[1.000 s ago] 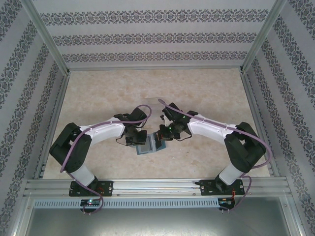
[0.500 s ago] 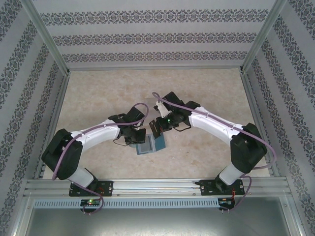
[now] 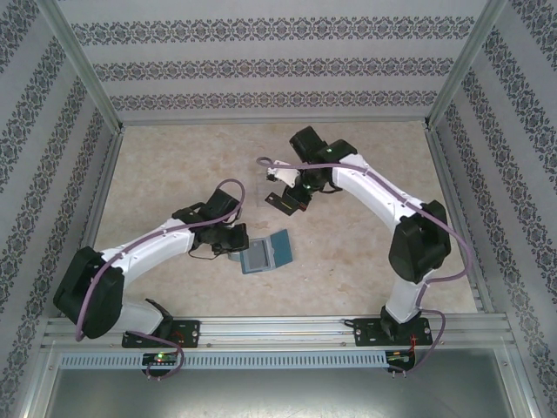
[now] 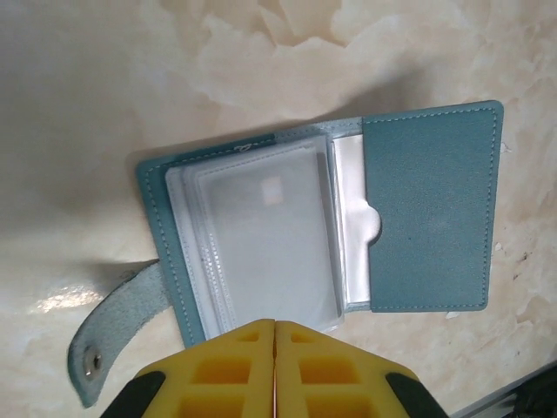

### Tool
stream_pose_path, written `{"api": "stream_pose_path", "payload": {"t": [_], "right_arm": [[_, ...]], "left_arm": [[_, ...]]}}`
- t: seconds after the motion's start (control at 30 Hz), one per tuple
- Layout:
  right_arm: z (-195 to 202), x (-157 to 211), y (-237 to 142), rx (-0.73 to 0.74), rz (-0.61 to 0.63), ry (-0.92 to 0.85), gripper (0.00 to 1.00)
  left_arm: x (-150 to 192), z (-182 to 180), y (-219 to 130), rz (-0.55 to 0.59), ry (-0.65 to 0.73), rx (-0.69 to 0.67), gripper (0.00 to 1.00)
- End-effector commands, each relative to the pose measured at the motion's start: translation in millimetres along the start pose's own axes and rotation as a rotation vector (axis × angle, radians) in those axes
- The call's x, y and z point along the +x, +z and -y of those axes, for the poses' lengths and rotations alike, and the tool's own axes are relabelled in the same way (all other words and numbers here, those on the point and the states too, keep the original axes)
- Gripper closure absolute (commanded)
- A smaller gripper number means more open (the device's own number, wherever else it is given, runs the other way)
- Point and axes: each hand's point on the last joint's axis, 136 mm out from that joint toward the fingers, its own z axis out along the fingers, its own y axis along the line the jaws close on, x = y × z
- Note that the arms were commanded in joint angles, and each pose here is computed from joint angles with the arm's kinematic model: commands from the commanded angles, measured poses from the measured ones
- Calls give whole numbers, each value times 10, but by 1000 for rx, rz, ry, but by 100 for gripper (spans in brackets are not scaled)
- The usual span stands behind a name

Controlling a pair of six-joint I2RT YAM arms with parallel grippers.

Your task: Take the credit cards out of the card holder

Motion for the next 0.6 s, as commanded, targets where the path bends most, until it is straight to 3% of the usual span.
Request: {"api": "stream_pose_path", "payload": {"t": [0.0, 0.27, 0.57], "right_arm": [[47, 15, -5, -12, -89, -206, 100], [368, -71, 126, -26, -244, -343, 100], [622, -185, 366, -33, -308, -433, 100]], "left_arm": [[-7, -100, -52, 22, -39, -15, 92], [25, -207, -98, 33, -80, -18, 92], [-7, -248, -78, 36, -105, -21, 91]]}}
